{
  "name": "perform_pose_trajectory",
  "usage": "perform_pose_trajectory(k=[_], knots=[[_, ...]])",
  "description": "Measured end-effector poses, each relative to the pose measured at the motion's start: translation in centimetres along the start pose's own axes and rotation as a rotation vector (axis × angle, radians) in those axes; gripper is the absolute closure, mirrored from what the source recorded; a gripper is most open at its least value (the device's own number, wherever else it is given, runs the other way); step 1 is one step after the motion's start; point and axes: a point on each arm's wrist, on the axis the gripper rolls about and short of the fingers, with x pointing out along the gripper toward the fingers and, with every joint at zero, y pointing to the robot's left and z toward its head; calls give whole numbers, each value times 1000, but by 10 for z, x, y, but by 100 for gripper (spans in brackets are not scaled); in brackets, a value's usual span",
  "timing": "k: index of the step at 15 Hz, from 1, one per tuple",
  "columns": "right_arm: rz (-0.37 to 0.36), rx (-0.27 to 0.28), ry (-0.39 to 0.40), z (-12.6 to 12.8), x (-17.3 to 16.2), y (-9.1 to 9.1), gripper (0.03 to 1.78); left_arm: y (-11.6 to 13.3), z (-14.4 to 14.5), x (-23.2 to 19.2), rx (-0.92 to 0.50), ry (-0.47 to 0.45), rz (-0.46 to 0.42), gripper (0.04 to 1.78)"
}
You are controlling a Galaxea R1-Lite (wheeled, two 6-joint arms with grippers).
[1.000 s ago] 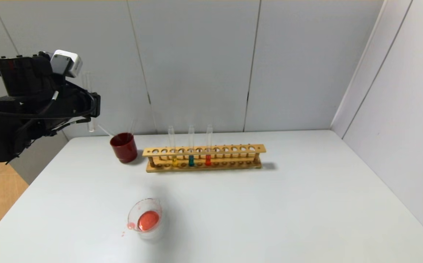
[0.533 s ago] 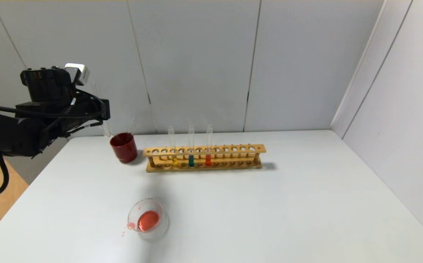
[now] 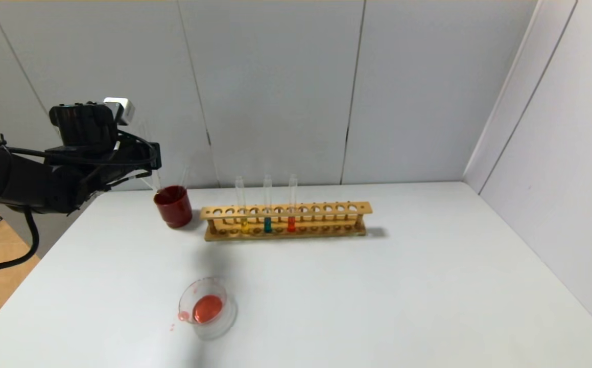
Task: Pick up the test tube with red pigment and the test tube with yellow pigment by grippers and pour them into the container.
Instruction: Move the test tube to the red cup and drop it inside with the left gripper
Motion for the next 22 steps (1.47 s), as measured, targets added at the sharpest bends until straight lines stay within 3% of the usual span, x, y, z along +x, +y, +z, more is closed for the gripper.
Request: perform_pose_trajectory(k=[18, 22], knots=[[0, 0, 0, 0, 0, 0, 6, 5, -49, 49, -10, 70, -84, 152], [0, 0, 0, 0, 0, 0, 6, 6, -52, 48, -9, 67, -101, 132]])
